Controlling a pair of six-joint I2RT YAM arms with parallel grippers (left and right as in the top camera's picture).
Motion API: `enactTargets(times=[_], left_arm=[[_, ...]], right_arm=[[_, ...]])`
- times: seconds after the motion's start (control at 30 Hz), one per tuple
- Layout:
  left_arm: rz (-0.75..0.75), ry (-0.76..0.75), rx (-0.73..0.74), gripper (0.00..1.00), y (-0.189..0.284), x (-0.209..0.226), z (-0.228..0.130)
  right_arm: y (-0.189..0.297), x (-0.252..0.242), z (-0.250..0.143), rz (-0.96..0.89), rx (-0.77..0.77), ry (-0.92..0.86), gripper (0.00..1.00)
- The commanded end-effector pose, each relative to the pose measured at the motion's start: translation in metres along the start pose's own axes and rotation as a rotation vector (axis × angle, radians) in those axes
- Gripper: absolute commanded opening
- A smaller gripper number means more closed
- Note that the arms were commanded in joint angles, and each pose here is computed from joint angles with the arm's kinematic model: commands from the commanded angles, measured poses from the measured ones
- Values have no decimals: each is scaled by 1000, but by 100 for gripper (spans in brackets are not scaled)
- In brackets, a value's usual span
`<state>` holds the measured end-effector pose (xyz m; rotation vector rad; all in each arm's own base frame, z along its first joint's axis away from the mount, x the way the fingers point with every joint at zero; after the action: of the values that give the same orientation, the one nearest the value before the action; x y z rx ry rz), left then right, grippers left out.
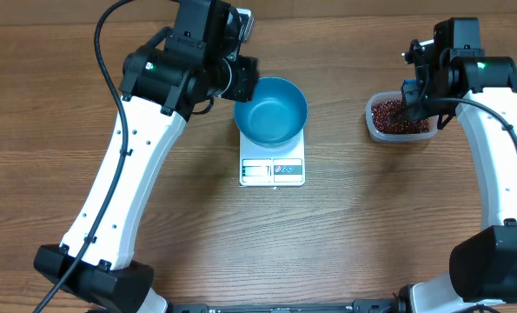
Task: Scoop item into bowl and weigh 150g on scale
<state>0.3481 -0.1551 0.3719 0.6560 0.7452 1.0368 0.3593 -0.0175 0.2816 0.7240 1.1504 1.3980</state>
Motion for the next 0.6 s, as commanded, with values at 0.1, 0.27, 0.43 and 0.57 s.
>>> enactTargets(times=[0.1,0.27,0.43,0.57], left_arm=[[20,-5,69,4,-2,-7,-13],[37,23,168,4,-23,-5,-33],[48,-3,301,4,-56,-9,-68],[172,-90,357,4,-80,-14,-98]], right_arm=[[8,0,4,12,-29,-39,4],[8,2,4,39,-31,-39,4],[8,2,3,39,-28,-38,4],[8,2,3,39,-25,-39,4]])
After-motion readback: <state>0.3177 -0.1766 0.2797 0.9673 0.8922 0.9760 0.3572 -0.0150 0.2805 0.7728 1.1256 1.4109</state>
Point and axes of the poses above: each gripper's point midway between its finger pads, its own y axis back along the fingers, its own x axis along the line the jaws close on, z = x × y, the point moved 10 cm from there along y, back along the fingers, and after that the axes turned 1 degree about y, right-handed, at the moved point
